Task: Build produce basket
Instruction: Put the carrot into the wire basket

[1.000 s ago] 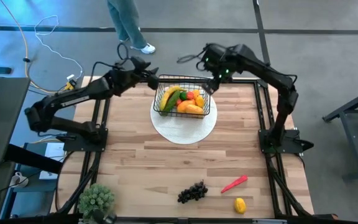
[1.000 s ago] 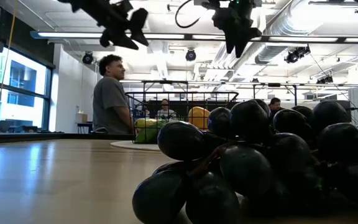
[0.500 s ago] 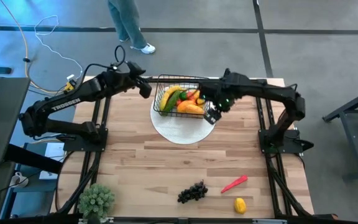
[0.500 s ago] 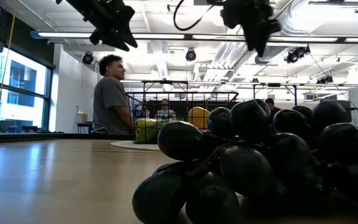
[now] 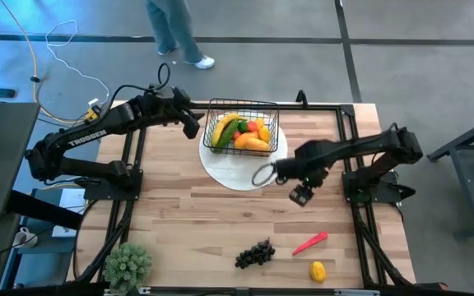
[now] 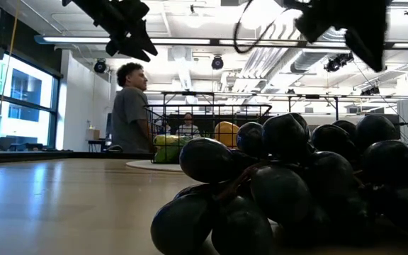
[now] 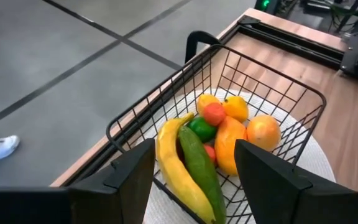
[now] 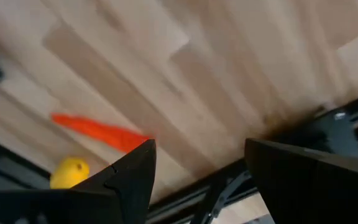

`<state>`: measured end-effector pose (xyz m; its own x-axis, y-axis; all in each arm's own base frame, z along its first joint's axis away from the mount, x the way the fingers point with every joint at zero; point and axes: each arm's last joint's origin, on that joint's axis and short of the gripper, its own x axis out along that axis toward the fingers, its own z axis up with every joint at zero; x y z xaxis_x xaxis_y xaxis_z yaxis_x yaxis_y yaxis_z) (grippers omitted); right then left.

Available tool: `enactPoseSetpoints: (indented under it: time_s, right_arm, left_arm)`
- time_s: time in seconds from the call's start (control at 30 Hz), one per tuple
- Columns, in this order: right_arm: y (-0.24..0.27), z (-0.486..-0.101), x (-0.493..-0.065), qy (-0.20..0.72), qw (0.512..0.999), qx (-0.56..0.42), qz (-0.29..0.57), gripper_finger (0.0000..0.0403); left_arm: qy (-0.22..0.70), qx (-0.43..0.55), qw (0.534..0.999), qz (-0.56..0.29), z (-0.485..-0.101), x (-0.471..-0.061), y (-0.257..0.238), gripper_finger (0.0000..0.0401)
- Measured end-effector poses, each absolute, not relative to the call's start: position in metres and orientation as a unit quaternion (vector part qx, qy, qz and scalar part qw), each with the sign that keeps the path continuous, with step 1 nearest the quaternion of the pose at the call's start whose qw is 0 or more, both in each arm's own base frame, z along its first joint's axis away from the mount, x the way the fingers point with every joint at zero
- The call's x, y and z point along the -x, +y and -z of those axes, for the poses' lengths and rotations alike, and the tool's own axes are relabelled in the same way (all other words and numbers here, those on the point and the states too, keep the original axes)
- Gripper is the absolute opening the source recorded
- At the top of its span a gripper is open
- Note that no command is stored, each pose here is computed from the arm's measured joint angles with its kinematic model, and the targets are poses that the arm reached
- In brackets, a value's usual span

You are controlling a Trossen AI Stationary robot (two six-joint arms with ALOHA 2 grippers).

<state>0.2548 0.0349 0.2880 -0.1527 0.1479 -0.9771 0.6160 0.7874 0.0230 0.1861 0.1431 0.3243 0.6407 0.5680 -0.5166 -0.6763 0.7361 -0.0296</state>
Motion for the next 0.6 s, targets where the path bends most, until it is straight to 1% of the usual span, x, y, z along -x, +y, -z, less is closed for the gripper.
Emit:
enactPoseSetpoints:
  time_s: [0.13, 0.2, 0.37, 0.6]
  right_arm:
    - [0.052, -0.271, -0.250, 0.758, 0.583, -0.248, 0.156, 0.0229]
    - [0.061, -0.264, -0.247, 0.766, 0.584, -0.233, 0.135, 0.0230]
    - [0.086, -0.253, -0.244, 0.768, 0.614, -0.173, 0.056, 0.0229]
    - [0.127, -0.241, -0.231, 0.764, 0.636, -0.103, -0.041, 0.0229]
  left_arm:
    - [0.248, 0.112, 0.899, -0.344, -0.324, -0.186, 0.143, 0.0208]
    - [0.250, 0.113, 0.898, -0.344, -0.323, -0.186, 0.143, 0.0208]
    - [0.252, 0.126, 0.895, -0.347, -0.322, -0.185, 0.142, 0.0208]
    - [0.269, 0.172, 0.878, -0.356, -0.317, -0.182, 0.140, 0.0208]
